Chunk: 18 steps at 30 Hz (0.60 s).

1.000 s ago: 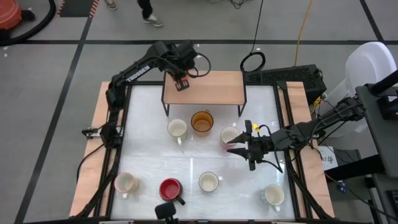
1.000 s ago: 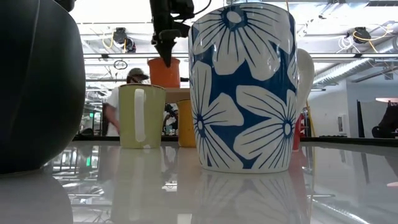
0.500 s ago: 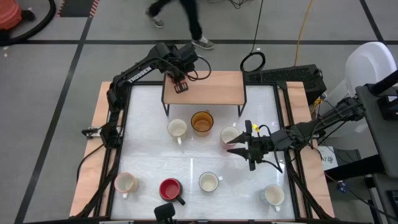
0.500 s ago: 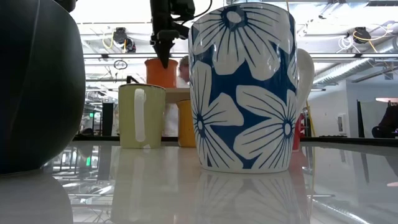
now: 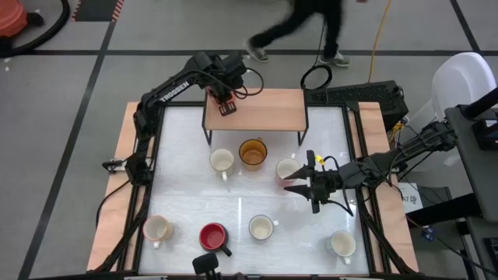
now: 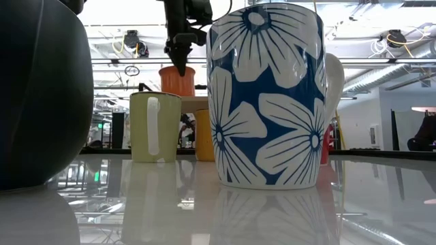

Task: Place coffee mugs
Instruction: Put the orange mug on the shelf

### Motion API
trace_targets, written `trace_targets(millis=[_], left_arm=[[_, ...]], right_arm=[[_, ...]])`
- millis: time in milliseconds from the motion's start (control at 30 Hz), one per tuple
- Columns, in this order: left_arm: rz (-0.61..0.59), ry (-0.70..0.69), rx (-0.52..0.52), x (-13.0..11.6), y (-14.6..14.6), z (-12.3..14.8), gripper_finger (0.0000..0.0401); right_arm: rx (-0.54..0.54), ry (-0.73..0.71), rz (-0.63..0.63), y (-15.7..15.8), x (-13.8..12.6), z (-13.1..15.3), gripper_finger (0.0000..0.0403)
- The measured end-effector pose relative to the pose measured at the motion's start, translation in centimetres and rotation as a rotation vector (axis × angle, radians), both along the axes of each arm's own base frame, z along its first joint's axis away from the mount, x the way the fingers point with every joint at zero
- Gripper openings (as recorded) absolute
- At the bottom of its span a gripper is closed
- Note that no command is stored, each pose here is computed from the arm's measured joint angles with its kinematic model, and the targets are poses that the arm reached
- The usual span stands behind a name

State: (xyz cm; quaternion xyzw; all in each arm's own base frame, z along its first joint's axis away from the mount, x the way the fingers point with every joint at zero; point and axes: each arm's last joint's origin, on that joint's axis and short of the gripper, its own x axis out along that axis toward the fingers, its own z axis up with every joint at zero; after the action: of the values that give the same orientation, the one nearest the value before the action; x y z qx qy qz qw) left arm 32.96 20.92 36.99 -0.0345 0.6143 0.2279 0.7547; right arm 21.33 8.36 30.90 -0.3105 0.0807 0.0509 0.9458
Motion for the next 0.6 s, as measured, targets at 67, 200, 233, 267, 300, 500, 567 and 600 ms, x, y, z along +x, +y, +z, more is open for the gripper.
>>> trace_targets(millis=[67,200,233,267,300,500,567,600], left_arm=[[0.005,0.001,-0.001,-0.1,0.21,-0.05,0.0042],[0.014,-0.001,0.002,-0.34,0.6,-0.01,0.0044],[0.017,-0.004,0.004,-0.38,0.72,0.0,0.0044],[0.02,-0.006,0.004,-0.42,0.81,0.0,0.0044],[0.024,-0.007,0.004,-0.46,0.88,0.0,0.0045],[0.031,-0.006,0.004,-0.62,1.1,0.0,0.0046],[0.031,-0.006,0.004,-0.62,1.1,0.0,0.0046],[0.031,-0.006,0.003,-0.62,1.1,0.0,0.0046]], right_arm=[[0.0,0.0,0.0,-0.01,0.0,0.0,0.013],[-0.001,0.002,0.0,0.0,0.0,-0.02,0.013],[-0.002,0.004,0.0,0.0,-0.01,-0.04,0.013],[-0.003,0.006,0.0,0.0,-0.01,-0.06,0.013],[-0.003,0.006,0.0,0.0,-0.01,-0.06,0.013],[-0.004,0.009,0.0,-0.01,-0.02,-0.09,0.013],[-0.004,0.009,0.0,-0.01,-0.02,-0.09,0.013],[-0.004,0.009,0.0,-0.01,-0.02,-0.09,0.013]])
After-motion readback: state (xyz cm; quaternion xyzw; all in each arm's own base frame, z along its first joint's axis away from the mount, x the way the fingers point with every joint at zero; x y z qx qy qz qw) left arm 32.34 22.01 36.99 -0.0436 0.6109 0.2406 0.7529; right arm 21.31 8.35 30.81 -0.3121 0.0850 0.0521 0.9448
